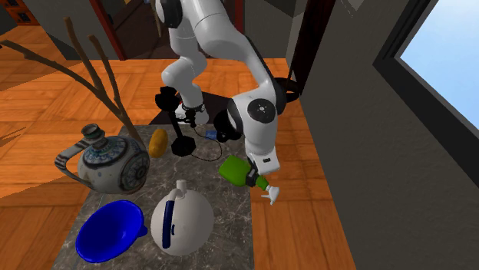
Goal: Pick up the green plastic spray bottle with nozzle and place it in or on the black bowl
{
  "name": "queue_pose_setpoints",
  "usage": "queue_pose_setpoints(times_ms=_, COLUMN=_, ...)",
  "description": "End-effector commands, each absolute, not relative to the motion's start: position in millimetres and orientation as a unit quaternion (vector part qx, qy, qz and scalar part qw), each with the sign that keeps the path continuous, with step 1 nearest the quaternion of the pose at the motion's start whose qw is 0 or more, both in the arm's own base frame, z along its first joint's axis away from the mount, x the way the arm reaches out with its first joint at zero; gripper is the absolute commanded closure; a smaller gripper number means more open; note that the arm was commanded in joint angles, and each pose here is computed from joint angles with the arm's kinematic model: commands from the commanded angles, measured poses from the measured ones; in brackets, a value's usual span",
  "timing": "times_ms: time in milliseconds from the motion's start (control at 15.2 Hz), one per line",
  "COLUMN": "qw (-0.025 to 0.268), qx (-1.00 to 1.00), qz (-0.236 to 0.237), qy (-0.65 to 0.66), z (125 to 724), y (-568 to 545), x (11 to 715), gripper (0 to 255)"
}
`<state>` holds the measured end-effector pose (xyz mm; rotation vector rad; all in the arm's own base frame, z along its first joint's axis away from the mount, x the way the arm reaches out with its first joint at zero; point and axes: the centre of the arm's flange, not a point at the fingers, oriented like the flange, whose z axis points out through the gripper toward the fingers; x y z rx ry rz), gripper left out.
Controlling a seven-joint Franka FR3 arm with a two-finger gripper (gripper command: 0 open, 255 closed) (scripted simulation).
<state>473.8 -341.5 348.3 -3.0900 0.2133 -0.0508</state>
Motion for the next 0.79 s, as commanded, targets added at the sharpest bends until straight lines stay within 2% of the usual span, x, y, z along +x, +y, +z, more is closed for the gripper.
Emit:
queue_pose_setpoints(times_ms=0, qw=0.022, qx=-0.997, qz=-0.017, qy=0.069, z=336, y=-345, x=476, gripper=0)
queue_pose_setpoints(times_ms=396, qw=0.022, qx=-0.997, qz=-0.017, qy=0.069, z=306, y=-343, x=477, gripper=0)
queue_pose_setpoints(times_ms=726, qw=0.022, qx=-0.997, qz=-0.017, qy=0.069, z=306, y=-343, x=477, gripper=0)
